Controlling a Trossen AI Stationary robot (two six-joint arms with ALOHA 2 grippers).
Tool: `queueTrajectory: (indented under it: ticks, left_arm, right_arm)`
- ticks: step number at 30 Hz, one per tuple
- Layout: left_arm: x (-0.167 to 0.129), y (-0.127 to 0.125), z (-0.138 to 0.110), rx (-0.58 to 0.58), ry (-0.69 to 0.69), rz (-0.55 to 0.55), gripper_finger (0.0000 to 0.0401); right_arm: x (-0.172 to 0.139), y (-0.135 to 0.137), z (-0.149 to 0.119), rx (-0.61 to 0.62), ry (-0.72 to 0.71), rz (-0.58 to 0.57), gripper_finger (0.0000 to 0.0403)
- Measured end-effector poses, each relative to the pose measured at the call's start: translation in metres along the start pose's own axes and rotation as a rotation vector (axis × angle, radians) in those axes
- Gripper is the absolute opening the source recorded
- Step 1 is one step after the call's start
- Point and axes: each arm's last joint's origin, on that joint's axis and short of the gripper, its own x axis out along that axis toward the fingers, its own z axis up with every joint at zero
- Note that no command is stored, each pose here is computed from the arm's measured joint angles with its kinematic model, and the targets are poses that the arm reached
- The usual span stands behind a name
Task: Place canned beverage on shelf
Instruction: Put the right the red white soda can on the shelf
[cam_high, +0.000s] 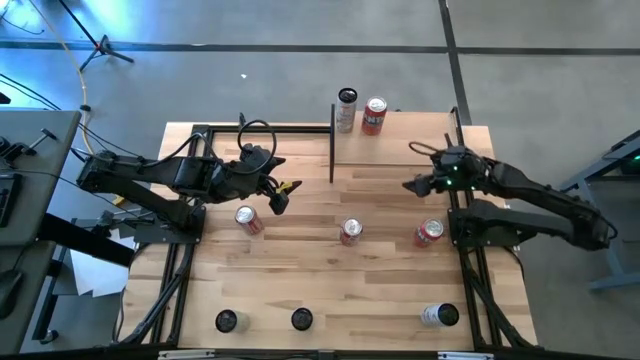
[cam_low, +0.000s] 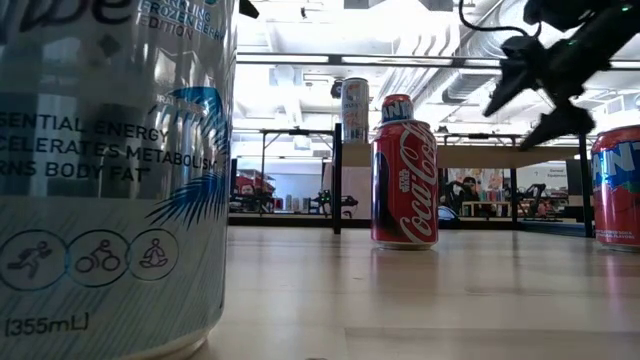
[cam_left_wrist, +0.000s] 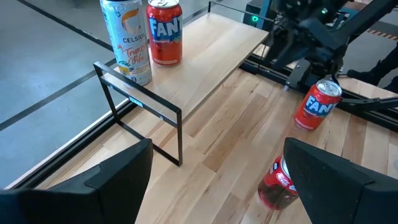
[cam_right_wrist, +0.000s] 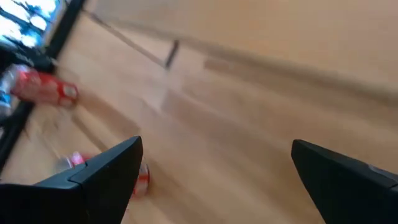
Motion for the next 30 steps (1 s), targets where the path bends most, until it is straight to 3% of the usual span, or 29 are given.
queueTrajectory:
  ticks: [8, 17, 30]
  left_arm:
    - [0.0, 0.0, 0.0, 0.0, 0.0, 0.0, 0.0337]
    - [0.0, 0.0, 0.0, 0.0, 0.0, 0.0, 0.0337]
    - [0.0, 0.0, 0.0, 0.0, 0.0, 0.0, 0.0337]
  right_arm:
    - [-0.015, 0.003, -0.018, 0.044, 0.201, -0.085, 0.04]
    - [-0.045, 0.046, 0.002, 0.015, 0.161, -0.125, 0.04]
    - [0.016, 0.155, -0.013, -0.199, 0.302, -0.217, 0.04]
